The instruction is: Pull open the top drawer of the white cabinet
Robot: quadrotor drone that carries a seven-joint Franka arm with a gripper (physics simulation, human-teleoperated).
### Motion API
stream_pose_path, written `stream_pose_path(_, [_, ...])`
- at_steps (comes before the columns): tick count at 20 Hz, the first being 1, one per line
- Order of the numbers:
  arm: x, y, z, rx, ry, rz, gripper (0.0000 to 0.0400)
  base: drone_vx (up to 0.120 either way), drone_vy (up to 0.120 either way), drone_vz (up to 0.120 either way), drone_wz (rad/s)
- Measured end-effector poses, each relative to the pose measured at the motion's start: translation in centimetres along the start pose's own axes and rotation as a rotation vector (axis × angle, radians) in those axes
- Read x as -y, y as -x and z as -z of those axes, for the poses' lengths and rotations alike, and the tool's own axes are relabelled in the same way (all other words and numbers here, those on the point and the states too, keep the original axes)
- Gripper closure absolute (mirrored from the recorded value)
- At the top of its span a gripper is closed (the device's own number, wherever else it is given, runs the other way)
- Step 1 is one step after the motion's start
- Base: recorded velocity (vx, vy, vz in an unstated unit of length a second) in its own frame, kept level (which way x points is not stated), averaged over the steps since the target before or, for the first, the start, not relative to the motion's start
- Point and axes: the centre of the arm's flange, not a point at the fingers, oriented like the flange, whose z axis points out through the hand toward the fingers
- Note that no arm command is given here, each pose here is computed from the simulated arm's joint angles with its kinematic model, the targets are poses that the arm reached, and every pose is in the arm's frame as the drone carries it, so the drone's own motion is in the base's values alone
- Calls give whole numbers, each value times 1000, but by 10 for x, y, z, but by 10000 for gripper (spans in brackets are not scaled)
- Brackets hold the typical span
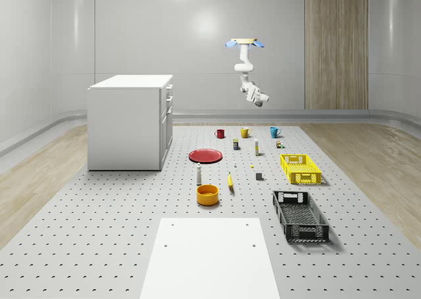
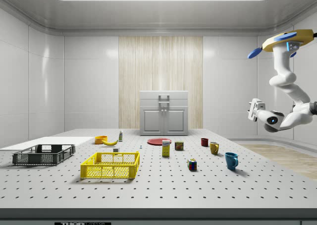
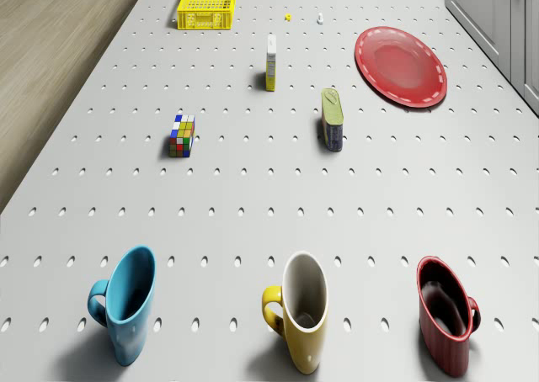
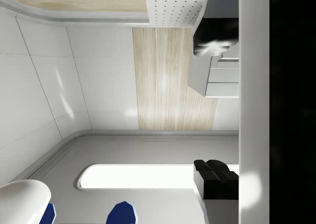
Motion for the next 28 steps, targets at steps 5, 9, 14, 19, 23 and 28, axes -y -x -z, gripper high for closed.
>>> stream_pose_path(5, [-12,-12,-1,123,-119,-2,94,120,-120,72,0])
stream_pose_path(9, [-16,-16,-2,167,-161,-3,94,120,-120,120,0])
stream_pose_path(14, [-18,-19,-3,191,-185,-3,95,120,-120,120,0])
stream_pose_path(19, [-19,-20,-4,201,-194,-4,95,120,-120,120,0])
stream_pose_path(23, [-19,-20,-4,204,-198,-4,95,120,-120,120,0])
stream_pose_path(28, [-19,-20,-4,206,-199,-4,95,120,-120,120,0])
